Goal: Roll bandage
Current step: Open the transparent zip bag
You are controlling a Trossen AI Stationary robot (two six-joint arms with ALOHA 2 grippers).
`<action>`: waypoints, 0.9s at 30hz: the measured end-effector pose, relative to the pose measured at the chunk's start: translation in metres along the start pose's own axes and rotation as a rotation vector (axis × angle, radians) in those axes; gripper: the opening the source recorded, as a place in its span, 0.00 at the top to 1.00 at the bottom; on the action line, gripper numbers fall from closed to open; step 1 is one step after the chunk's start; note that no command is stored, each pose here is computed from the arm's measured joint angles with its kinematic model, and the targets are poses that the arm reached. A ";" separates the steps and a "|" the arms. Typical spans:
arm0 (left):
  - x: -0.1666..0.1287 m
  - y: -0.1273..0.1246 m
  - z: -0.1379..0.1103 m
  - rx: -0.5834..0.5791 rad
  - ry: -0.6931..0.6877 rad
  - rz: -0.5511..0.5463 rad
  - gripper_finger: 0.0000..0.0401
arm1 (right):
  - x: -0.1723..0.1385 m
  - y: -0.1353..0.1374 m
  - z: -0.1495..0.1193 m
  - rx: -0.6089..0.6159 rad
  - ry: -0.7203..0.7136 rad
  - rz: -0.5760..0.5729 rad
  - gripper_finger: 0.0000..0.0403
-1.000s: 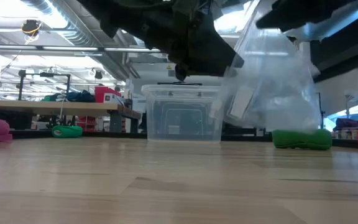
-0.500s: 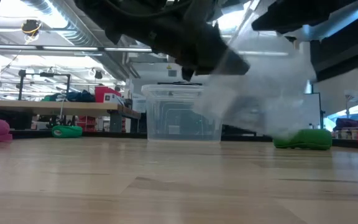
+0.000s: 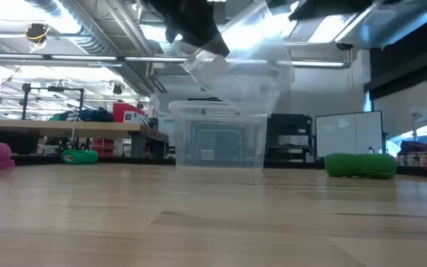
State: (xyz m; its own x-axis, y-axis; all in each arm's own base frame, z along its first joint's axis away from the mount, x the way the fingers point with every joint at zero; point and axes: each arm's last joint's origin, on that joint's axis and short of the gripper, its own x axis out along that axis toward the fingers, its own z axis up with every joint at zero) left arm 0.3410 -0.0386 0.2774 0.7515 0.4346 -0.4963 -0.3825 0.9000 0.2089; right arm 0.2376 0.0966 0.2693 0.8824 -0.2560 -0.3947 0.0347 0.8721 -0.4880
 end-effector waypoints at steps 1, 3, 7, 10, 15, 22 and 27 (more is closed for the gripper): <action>0.001 0.001 0.000 -0.019 -0.002 0.005 1.00 | 0.003 0.001 0.003 -0.022 -0.037 0.029 0.63; 0.008 0.002 -0.002 -0.053 0.013 0.018 0.99 | 0.008 0.007 0.009 -0.098 -0.116 0.116 0.60; 0.021 -0.002 -0.010 -0.056 0.045 0.031 1.00 | 0.026 0.017 0.016 -0.309 -0.213 0.096 0.58; 0.025 -0.008 -0.014 -0.048 0.055 0.015 1.00 | 0.044 0.019 0.014 -0.456 -0.187 -0.026 0.58; 0.022 -0.013 -0.013 -0.049 0.041 -0.017 0.99 | 0.076 0.014 -0.005 -0.579 -0.043 -0.082 0.58; 0.020 -0.017 -0.015 -0.026 0.057 -0.028 0.99 | 0.091 0.010 -0.008 -0.588 0.030 -0.131 0.58; 0.022 -0.017 -0.018 -0.014 0.079 -0.026 0.99 | 0.090 0.005 0.009 -0.562 -0.020 -0.135 0.58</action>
State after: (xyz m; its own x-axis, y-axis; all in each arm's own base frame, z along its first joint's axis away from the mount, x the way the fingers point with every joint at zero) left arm 0.3540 -0.0451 0.2479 0.7165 0.4069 -0.5667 -0.3713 0.9101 0.1839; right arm 0.3212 0.0821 0.2384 0.8965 -0.3365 -0.2883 -0.1022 0.4759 -0.8735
